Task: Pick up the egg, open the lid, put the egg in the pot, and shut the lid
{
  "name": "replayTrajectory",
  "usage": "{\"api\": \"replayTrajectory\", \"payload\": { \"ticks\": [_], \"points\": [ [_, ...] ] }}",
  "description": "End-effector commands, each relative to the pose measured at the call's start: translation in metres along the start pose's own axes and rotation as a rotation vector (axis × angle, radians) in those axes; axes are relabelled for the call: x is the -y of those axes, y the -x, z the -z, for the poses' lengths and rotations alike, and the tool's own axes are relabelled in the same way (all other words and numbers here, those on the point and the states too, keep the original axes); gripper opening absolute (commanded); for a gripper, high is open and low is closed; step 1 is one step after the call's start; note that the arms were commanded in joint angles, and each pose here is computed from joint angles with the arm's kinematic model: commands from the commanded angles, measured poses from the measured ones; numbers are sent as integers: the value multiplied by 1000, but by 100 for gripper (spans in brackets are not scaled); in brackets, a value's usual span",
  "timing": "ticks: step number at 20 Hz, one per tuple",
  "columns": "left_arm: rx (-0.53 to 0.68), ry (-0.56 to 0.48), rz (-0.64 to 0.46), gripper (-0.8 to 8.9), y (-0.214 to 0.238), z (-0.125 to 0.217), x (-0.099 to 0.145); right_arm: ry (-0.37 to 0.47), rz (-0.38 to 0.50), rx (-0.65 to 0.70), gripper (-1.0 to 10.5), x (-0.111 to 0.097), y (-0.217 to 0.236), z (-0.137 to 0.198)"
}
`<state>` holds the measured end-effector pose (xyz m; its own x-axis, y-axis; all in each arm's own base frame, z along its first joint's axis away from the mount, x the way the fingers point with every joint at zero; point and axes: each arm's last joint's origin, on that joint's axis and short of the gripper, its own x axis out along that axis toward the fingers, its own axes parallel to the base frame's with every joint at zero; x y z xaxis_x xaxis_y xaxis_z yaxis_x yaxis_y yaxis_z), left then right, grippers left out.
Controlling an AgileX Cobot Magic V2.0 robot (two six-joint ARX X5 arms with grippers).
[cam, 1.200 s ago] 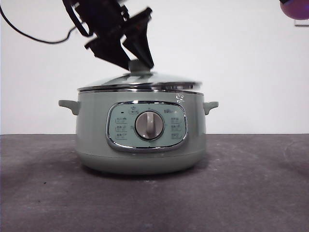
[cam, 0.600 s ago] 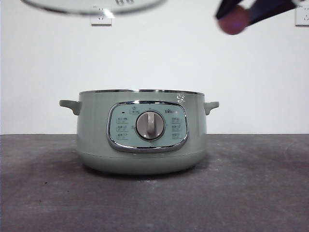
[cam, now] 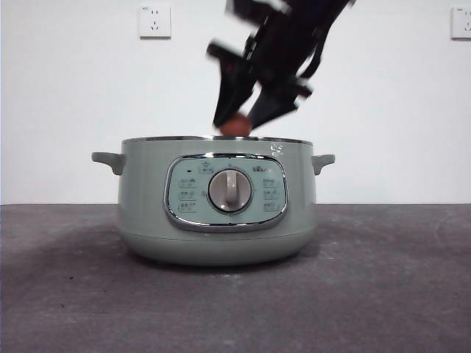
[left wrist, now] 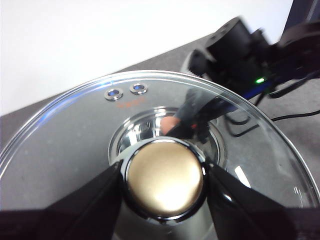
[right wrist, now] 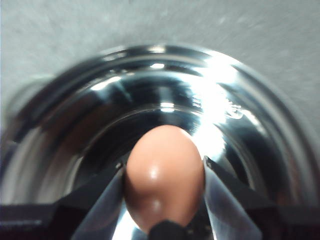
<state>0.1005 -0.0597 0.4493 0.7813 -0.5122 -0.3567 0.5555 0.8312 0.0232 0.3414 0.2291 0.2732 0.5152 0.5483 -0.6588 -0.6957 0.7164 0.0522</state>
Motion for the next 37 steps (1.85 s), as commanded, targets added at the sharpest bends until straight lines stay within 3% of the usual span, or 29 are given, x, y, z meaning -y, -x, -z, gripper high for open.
{"api": "replayTrajectory", "payload": {
  "ticks": [1, 7, 14, 15, 16, 17, 20, 23, 26, 27, 31, 37],
  "points": [
    [47, 17, -2, -8, 7, -3, 0, 56, 14, -16, -17, -3, -25, 6],
    [41, 17, -2, -8, 7, -3, 0, 156, 29, -95, -17, -18, -61, 23],
    [0, 19, 0, -8, 7, 1, 0, 153, 30, -177, -1, -19, -77, 38],
    [-1, 19, 0, -8, 7, 1, 0, 147, 30, -179, 106, -19, -77, 38],
    [-5, 19, 0, -8, 7, 2, 0, 131, 32, -182, 304, -19, -77, 38],
    [-6, 19, 0, -8, 7, 2, 0, 119, 33, -180, 433, -19, -76, 38],
    [-11, 19, 0, -8, 5, 1, 0, 93, 43, -135, 450, -19, -62, 26],
    [-20, 19, 0, -8, -3, -1, 0, 77, 105, -37, 446, -23, -10, -1],
    [-21, 19, 2, -8, -24, -7, -2, 19, 342, 10, 445, -19, 83, -17],
    [-32, 17, 5, -8, -35, -9, -2, -15, 381, 53, 445, -16, 119, -19],
    [-109, 13, 18, -8, -97, -12, -5, -70, 432, 259, 442, -23, 240, -9],
    [-152, 15, 96, -8, -175, -6, -5, -69, 438, 396, 442, -43, 320, 20]
  ]
}}
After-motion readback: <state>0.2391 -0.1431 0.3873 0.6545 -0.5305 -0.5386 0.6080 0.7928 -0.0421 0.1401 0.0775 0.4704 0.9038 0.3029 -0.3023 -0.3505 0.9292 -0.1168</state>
